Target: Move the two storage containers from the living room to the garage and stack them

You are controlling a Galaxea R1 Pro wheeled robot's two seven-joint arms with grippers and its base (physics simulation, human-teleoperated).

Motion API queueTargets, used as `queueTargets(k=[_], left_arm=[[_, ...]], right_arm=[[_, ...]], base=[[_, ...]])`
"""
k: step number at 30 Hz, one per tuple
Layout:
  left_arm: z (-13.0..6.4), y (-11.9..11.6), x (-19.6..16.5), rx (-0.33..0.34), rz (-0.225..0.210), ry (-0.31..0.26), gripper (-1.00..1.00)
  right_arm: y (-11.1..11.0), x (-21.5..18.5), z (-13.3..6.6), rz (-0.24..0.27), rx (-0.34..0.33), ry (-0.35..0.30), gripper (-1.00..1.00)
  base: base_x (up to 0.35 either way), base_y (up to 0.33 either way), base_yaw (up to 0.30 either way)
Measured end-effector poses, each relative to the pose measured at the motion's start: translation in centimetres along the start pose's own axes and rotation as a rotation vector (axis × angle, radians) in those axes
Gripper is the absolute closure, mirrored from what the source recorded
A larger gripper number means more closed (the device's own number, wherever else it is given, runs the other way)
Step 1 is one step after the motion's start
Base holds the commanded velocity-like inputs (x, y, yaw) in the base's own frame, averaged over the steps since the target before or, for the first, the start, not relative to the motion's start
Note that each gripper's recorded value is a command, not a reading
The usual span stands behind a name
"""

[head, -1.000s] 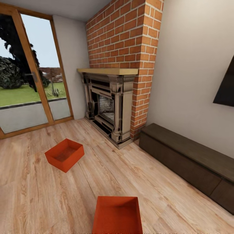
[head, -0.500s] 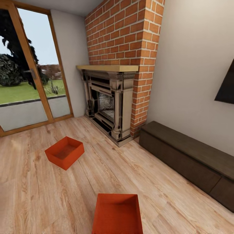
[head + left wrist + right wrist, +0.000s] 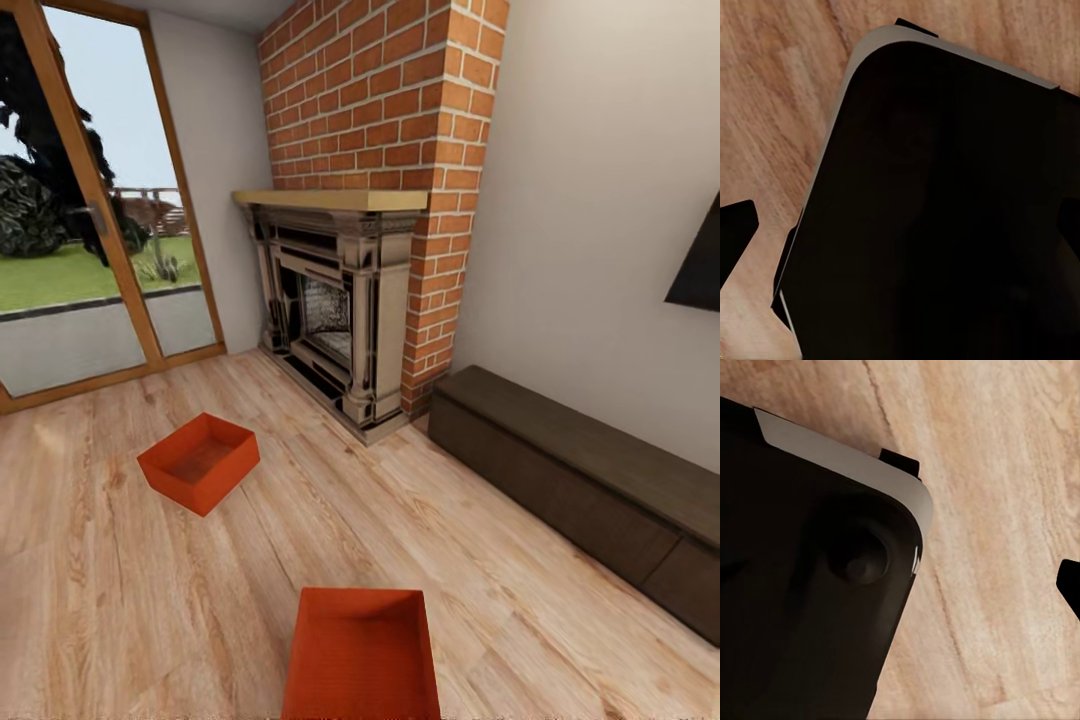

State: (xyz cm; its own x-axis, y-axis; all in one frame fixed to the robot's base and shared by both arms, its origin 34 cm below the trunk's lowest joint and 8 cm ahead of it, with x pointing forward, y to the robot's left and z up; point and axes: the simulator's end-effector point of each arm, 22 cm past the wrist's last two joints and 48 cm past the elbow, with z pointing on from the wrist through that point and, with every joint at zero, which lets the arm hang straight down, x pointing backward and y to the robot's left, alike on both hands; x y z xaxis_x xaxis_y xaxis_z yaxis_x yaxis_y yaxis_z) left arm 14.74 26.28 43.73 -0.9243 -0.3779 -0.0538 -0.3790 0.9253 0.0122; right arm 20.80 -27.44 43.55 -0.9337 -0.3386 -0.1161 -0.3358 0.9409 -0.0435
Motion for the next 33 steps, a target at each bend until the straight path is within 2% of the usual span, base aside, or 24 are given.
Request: queueTargets(k=[33], left_arm=[[-0.1,0.8,1.9,-0.020,0.001,0.049,-1.00]], right_arm=[[0.5,2.2,0.0,-0.004,-0.017,0.056,-1.00]], base=[[0.000,0.000,0.000]])
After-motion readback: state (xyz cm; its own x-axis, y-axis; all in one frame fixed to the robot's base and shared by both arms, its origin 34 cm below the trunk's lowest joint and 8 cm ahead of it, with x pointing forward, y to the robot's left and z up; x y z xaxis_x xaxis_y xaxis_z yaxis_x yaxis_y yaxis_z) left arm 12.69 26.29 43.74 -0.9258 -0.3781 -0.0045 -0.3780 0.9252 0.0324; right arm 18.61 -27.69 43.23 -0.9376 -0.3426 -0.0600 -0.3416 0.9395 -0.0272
